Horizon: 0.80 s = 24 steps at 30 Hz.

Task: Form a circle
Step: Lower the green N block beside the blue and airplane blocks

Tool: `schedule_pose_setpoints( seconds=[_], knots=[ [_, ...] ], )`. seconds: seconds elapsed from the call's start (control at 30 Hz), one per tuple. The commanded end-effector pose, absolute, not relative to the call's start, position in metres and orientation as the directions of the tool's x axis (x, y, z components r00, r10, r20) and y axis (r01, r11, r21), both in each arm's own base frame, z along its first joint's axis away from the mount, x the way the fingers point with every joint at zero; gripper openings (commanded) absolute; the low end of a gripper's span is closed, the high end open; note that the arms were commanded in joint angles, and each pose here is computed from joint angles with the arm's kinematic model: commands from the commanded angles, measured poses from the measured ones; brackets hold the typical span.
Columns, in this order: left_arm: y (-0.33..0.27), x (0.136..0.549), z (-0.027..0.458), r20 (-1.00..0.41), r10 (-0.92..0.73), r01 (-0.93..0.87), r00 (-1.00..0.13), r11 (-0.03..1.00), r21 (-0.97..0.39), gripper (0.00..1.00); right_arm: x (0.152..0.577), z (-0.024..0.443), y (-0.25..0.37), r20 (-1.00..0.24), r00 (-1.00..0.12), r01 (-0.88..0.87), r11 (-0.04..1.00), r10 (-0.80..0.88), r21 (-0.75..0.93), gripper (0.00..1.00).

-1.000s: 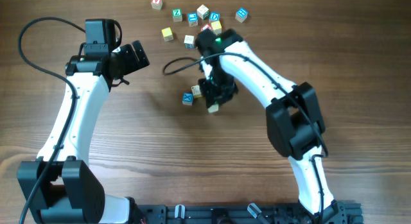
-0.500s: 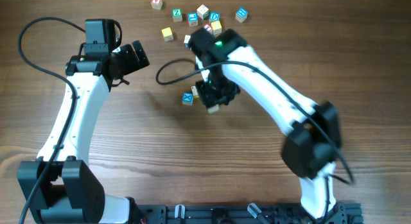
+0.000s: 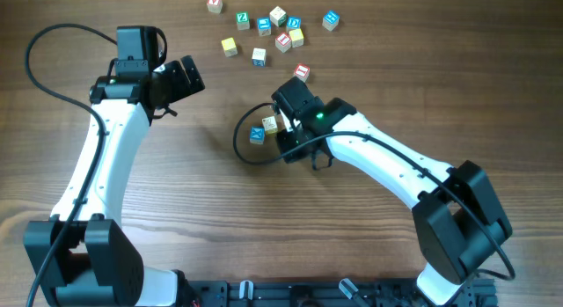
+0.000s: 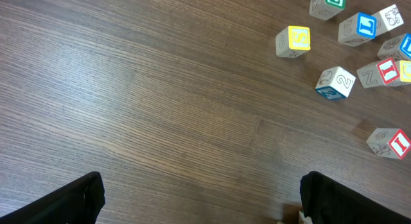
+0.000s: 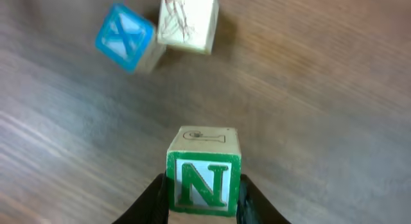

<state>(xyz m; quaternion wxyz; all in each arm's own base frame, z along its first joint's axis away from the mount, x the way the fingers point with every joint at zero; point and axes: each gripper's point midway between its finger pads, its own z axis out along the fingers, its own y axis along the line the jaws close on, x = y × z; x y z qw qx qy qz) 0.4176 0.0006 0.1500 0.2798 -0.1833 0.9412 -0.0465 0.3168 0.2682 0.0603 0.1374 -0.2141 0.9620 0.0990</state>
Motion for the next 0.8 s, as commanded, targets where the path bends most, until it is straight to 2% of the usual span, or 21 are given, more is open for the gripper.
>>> schedule_pose_setpoints(
  seconds=[0.0, 0.43, 0.77],
  knots=[
    [0.004, 0.418, 0.149, -0.511, -0.383, -0.335, -0.770, 0.923, -0.188, 1.00, 0.327, 0.055, 0.265, -0.345, -0.854, -0.442, 0.893, -0.390, 0.084, 0.19],
    [0.004, 0.418, 0.149, -0.511, -0.382, -0.334, -0.770, 0.924, -0.187, 1.00, 0.330, 0.038, 0.271, -0.377, -0.825, -0.479, 0.875, -0.421, 0.071, 0.19],
    [0.004, 0.418, 0.149, -0.511, -0.383, -0.335, -0.770, 0.923, -0.188, 1.00, 0.329, 0.010, 0.271, -0.333, -0.830, -0.494, 0.868, -0.448, 0.062, 0.21]
  ],
)
